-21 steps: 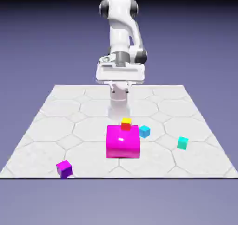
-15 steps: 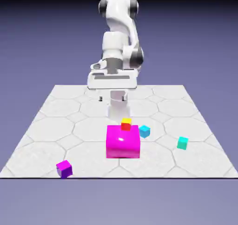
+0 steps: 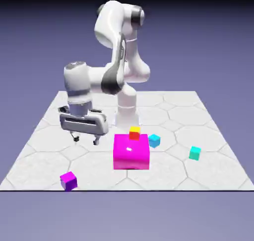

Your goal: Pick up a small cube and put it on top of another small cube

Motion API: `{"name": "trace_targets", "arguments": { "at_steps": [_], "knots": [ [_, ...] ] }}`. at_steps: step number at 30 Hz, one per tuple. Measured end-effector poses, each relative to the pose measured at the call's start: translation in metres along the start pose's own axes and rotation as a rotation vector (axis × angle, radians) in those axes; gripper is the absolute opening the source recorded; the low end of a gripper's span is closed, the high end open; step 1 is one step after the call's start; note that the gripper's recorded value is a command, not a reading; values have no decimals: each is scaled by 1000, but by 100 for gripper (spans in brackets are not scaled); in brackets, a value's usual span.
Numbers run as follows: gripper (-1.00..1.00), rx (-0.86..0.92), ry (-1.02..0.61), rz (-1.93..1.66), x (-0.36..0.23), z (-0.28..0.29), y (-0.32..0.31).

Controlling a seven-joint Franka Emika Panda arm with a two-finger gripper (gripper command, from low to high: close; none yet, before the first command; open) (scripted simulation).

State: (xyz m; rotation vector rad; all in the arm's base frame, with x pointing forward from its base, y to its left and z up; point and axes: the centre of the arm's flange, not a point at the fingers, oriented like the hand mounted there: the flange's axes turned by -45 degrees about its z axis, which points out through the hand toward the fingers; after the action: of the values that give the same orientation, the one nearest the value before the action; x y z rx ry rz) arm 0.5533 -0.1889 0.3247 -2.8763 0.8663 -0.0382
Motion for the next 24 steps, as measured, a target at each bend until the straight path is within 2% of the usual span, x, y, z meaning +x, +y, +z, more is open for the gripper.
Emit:
{"name": "trace_targets", "arguments": {
  "at_steps": [15, 16, 19, 20, 22, 24],
  "knots": [
    [0, -53, -447, 352, 80, 130, 107],
    [0, -53, -447, 352, 80, 130, 107],
    [0, -52, -448, 352, 59, 192, 108],
    [-100, -52, -448, 352, 58, 195, 108],
    [-100, -50, -447, 352, 58, 195, 108],
    [-100, -49, -447, 352, 73, 154, 107]
  ]
}}
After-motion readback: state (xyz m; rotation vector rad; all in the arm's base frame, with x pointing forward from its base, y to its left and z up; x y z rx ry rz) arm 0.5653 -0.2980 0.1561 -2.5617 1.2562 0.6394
